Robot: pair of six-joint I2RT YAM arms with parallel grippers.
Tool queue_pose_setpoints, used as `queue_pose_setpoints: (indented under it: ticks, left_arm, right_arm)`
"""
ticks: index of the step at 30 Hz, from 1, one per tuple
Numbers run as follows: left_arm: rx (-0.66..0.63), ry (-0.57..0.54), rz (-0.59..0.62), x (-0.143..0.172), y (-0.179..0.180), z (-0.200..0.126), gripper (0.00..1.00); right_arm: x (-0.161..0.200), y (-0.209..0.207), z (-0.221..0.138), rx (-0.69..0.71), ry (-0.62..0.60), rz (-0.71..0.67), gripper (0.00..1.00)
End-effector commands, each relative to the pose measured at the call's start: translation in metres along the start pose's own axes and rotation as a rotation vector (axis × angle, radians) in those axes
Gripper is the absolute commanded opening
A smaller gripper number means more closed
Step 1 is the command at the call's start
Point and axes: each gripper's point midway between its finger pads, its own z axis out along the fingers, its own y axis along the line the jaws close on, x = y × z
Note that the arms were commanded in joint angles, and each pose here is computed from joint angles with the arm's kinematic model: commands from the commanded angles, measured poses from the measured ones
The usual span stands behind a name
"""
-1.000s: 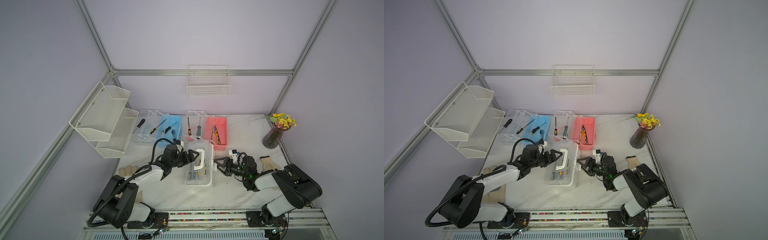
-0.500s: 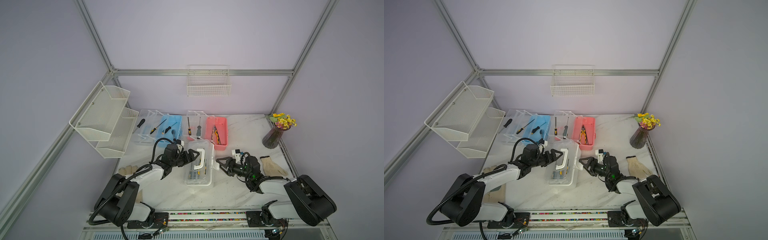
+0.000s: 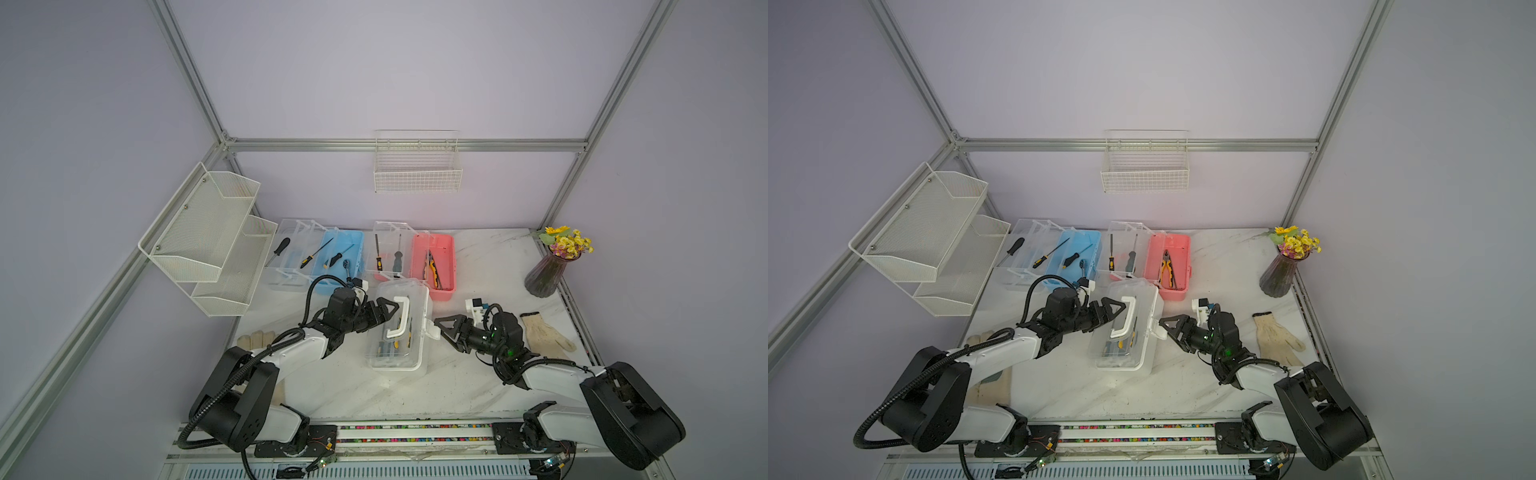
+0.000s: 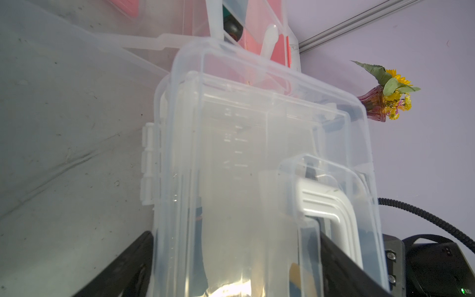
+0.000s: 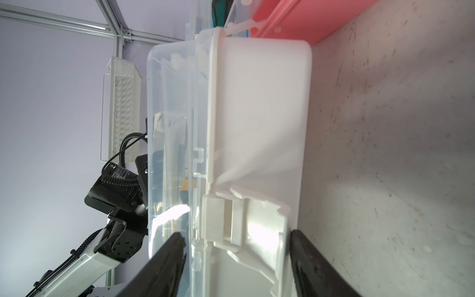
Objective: Close toolboxes
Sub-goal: Fasten the toolbox latch on the toolbox.
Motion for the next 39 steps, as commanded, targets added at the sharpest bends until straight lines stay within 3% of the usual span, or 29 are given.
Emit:
queue_pose_setpoints:
  ticks: [1,28,35,39]
  left_arm:
    - [-0.257,0.181,-0.084,0.059,0.071,0.0,0.71]
    - [-0.265,0.187,-0.064,0.061,0.063,0.004,0.71]
    - [-0.322,0.183,-0.049,0.059,0.064,0.001,0.71]
    - [-0.357,0.167,-0.037,0.056,0.058,-0.001,0.76]
  right_arm:
    - [0.001,0.035,-0.001,-0.086,0.028,-0.063,0.67]
    - [-0.002,0.039,0.018,-0.128,0.039,-0.058,0.76]
    - [0.0,0.045,0.019,-0.13,0.046,-0.067,0.77]
    - [-0.001,0.045,0.018,-0.101,0.047,-0.076,0.78]
